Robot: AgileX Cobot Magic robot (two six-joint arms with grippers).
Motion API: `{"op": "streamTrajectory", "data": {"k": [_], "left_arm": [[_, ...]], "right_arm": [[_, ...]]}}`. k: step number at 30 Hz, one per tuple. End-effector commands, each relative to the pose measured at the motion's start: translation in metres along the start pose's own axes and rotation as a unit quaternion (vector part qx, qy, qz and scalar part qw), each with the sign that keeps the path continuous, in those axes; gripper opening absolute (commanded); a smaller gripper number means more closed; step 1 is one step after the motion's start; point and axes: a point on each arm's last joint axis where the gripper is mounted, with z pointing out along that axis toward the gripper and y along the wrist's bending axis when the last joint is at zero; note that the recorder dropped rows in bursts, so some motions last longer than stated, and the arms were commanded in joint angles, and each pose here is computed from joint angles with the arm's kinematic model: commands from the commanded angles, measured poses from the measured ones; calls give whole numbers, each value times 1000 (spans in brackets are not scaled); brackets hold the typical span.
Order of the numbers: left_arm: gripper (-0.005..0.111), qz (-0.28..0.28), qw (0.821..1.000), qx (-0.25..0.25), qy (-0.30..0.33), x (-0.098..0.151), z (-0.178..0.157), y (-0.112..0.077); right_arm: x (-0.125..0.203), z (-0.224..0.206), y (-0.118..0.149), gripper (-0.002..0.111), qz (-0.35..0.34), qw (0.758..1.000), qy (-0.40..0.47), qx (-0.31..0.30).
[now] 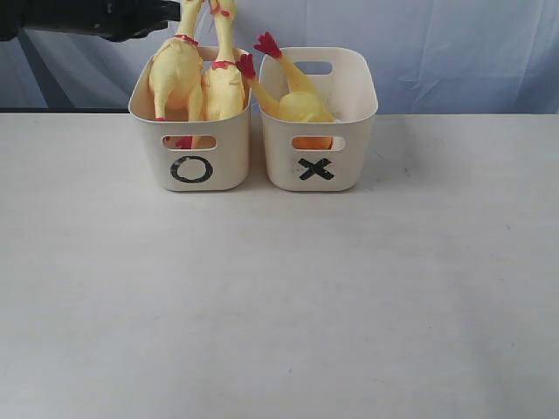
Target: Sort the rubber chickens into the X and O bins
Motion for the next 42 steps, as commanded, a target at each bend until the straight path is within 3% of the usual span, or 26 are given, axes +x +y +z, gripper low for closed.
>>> {"op": "streamTrajectory", "data": {"k": [1,13,21,32,42], "left_arm": [[0,15,998,-11,57,1,-16,5],[0,33,997,-39,57,14,-70,-7],[0,54,995,-76,22,25,-123,-19],[0,84,986,-102,-105,25,-233,-53],[0,79,977,-94,-174,68,-306,-77]], "right_arm": [[0,-1,-1,-1,-5,1000,-4,4],[0,-1,-1,-1,-5,1000,-4,4],[0,-1,-1,-1,-5,1000,-4,4],[0,-1,-1,-1,-5,1000,-4,4],[0,-1,-1,-1,-5,1000,-4,4]]}}
